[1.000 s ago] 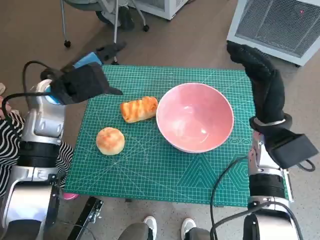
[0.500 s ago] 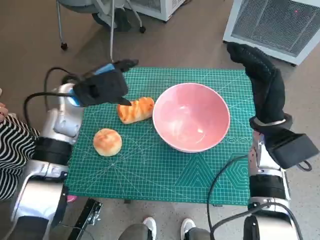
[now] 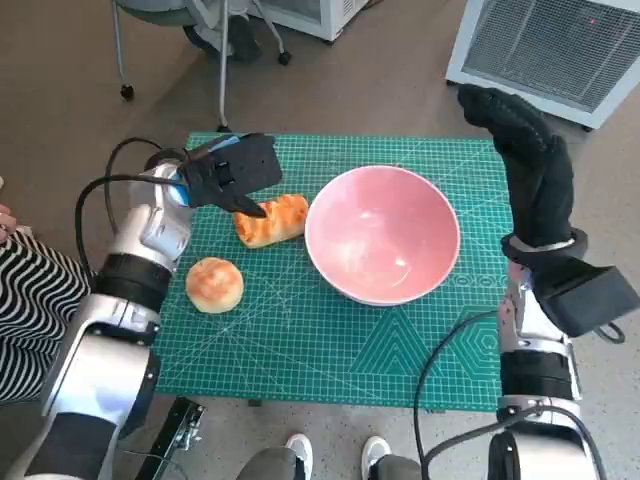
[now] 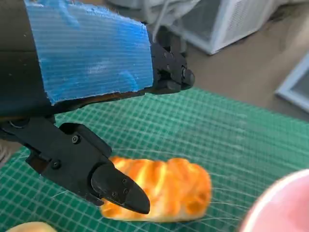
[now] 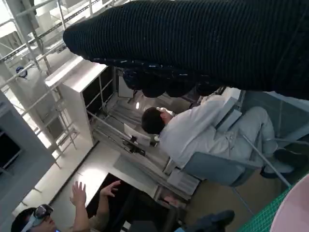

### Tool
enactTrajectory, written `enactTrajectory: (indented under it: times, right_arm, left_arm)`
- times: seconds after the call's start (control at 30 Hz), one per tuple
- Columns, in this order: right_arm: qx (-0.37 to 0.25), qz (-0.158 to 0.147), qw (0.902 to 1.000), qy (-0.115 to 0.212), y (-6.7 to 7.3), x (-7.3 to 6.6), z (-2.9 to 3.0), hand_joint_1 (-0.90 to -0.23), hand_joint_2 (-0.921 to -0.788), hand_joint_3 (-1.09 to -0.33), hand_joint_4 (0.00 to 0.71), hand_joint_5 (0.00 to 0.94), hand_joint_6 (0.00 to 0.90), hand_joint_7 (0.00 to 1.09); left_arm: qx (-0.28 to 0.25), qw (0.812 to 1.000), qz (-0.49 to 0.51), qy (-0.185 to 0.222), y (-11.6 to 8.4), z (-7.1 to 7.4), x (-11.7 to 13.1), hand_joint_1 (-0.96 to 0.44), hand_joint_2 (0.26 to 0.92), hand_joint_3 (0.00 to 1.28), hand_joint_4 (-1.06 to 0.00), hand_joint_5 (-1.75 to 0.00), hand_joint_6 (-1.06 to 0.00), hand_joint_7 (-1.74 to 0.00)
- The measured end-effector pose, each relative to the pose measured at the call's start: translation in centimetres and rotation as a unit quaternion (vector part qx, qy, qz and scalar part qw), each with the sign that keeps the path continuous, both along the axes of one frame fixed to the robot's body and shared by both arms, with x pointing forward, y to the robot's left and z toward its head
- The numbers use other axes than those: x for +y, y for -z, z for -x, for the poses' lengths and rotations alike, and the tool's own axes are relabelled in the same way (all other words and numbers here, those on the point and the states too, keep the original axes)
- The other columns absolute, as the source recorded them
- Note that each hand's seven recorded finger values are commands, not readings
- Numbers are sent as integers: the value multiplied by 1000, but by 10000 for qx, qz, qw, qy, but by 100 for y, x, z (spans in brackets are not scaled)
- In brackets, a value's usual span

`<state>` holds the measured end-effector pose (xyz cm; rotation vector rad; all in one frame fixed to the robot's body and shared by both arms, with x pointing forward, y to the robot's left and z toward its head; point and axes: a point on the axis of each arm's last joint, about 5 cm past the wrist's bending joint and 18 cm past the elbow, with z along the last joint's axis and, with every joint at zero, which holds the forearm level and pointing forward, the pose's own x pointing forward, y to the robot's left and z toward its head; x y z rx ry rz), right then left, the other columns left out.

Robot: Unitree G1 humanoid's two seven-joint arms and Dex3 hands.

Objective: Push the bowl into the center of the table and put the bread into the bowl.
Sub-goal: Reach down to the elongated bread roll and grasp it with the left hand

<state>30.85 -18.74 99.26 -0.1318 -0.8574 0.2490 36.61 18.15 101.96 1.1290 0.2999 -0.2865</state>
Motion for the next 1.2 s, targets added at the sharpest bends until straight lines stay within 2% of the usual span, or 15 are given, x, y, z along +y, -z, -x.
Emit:
enactTrajectory:
  times: [0.4,0.83,1.0,1.13,1.2]
  right_arm:
    - [23,-25,10000,56,16,-29,11,-746,-921,-724,155,0,33,428]
    - [18,-37,10000,68,22,-36,20,-742,-921,-726,156,1,34,442]
    - [13,-96,9999,66,23,-39,20,-739,-921,-727,157,1,35,447]
    - [9,-157,9999,60,24,-42,20,-738,-921,-727,157,1,35,450]
    - [7,-183,9998,57,24,-42,20,-738,-921,-727,157,1,34,452]
  left_arm:
    - [451,9979,-361,-296,162,-5,21,-290,713,3,-81,-5,-250,-1]
    - [736,9948,-663,-248,295,15,-26,-340,722,4,-110,-10,-249,0]
    - [835,9928,-834,-208,339,23,-56,-357,723,3,-153,-25,-250,-1]
    - [835,9926,-864,-160,370,26,-112,-333,726,3,-215,-46,-291,-18]
    - [774,9931,-872,-162,384,28,-133,-269,739,6,-316,-79,-361,-39]
